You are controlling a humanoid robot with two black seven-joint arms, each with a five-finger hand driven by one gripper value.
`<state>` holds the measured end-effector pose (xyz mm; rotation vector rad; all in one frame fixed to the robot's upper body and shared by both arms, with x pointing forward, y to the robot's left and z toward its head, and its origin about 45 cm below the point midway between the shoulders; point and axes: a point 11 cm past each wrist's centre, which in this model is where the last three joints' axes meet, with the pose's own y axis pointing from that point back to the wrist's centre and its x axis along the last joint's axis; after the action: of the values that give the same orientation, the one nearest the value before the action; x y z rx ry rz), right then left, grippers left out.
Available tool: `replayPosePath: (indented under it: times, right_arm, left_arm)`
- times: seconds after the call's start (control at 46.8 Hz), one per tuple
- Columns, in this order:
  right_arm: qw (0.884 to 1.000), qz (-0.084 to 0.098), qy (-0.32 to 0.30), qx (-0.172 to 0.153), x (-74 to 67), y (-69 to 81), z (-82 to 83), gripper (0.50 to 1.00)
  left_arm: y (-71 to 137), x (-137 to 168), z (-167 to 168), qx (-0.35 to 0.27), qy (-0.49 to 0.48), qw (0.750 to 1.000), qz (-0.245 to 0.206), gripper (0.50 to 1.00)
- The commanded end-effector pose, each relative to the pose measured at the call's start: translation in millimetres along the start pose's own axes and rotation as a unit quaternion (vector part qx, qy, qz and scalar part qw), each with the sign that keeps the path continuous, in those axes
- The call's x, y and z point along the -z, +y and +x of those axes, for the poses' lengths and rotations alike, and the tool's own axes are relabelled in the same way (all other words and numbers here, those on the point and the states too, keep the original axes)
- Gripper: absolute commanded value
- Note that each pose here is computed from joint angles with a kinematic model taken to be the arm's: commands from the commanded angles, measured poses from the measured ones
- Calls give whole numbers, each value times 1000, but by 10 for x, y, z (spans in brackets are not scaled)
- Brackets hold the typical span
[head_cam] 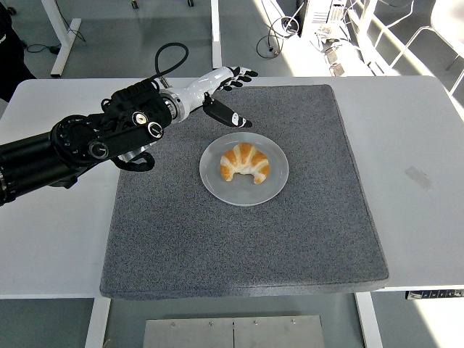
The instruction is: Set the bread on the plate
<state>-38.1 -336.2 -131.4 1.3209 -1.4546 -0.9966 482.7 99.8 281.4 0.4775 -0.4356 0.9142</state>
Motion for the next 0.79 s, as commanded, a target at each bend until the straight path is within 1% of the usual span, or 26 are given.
replayPosePath:
  times: [0.0, 0.107, 0.256, 0.321, 0.406, 0.534, 0.641, 0.769]
  right_arm:
    - [1000, 0, 0, 0, -1, 0, 0, 1000]
    - [1000, 0, 0, 0, -1, 0, 0, 1000]
    - [1000, 0, 0, 0, -1, 0, 0, 1000]
    - [1000, 0, 0, 0, -1, 0, 0, 1000]
    - [1000, 0, 0, 0, -1, 0, 0, 1000]
    - [1000, 0, 0, 0, -1, 0, 0, 1000]
    - [1000, 0, 0, 1, -1, 0, -2, 1000]
    - [1000, 0, 0, 0, -1, 0, 0, 1000]
  left_arm:
    - [40, -19, 204, -32, 58, 998, -16, 922]
    - [107, -20, 415, -67, 111, 990, -48, 922]
    - [193, 115, 574, -102, 169, 979, -56, 922]
    - [229, 150, 638, -120, 200, 970, -69, 921]
    - [302, 288, 777, -161, 252, 950, -85, 921]
    - [448, 493, 1013, -226, 331, 909, -115, 921]
    - [517, 643, 1023, -249, 376, 884, -123, 921]
    - [572, 731, 1057, -272, 406, 861, -138, 921]
